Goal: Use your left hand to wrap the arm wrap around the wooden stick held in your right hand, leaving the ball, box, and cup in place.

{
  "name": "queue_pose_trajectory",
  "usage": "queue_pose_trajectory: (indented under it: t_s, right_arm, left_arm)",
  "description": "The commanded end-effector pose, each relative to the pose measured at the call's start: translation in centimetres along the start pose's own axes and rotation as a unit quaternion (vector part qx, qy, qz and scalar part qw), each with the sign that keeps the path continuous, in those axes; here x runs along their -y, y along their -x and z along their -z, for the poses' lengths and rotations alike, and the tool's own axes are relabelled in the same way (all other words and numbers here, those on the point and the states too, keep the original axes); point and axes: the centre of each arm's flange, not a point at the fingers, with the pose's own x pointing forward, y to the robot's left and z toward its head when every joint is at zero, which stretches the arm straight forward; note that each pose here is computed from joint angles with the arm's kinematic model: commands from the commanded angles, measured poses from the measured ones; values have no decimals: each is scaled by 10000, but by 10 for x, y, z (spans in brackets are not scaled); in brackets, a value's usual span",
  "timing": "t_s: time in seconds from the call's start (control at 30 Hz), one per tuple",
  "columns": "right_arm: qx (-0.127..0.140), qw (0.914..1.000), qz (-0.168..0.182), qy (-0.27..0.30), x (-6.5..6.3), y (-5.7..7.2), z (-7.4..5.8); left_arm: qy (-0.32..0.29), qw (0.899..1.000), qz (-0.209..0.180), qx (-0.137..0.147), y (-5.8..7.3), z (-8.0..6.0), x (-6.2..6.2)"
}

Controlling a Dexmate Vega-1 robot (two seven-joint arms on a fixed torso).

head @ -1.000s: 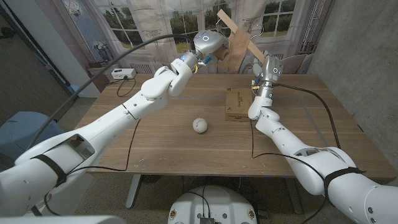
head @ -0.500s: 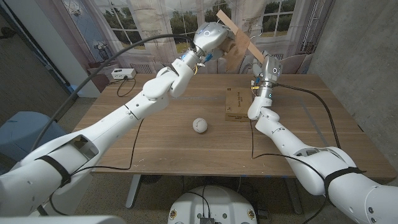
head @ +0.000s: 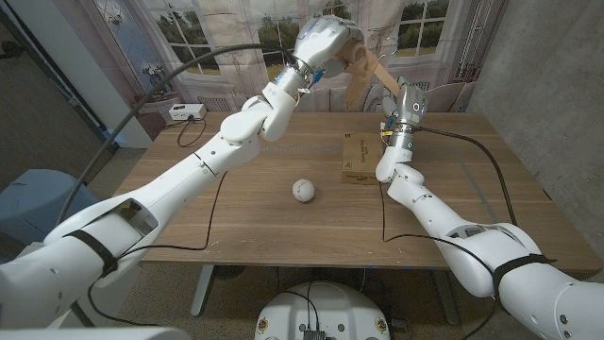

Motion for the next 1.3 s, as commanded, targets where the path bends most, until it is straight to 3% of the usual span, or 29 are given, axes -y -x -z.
queue_pose_trajectory:
  t_s: [0.03, 0.23, 0.4, 0.67, 0.87, 1.07, 1.3]
  right_arm:
    - [-18, 10000, -31, -24, -2, 2, 1]
    - [111, 9998, -63, -118, -4, 4, -3]
    - [318, 9993, -36, -215, -3, 6, -12]
    - [602, 9977, -14, -319, -1, 12, -23]
    - [1077, 9931, -38, -458, -1, 20, -45]
    - [1389, 9894, -118, -418, -7, 21, -62]
    - [1531, 9870, -333, -349, -20, 23, -69]
  left_arm:
    - [129, 9972, -732, -84, -10, 5, -8]
    - [74, 9958, -915, -59, -20, 7, -9]
    - [20, 9957, -924, -10, -35, 12, -6]
    - [-61, 9942, -1075, 67, -46, 12, -7]
    - [4, 9943, -1064, 111, -59, 11, -2]
    - [18, 9936, -1096, 283, -68, 3, -3]
    - [-24, 9923, -1171, 404, -77, -3, -9]
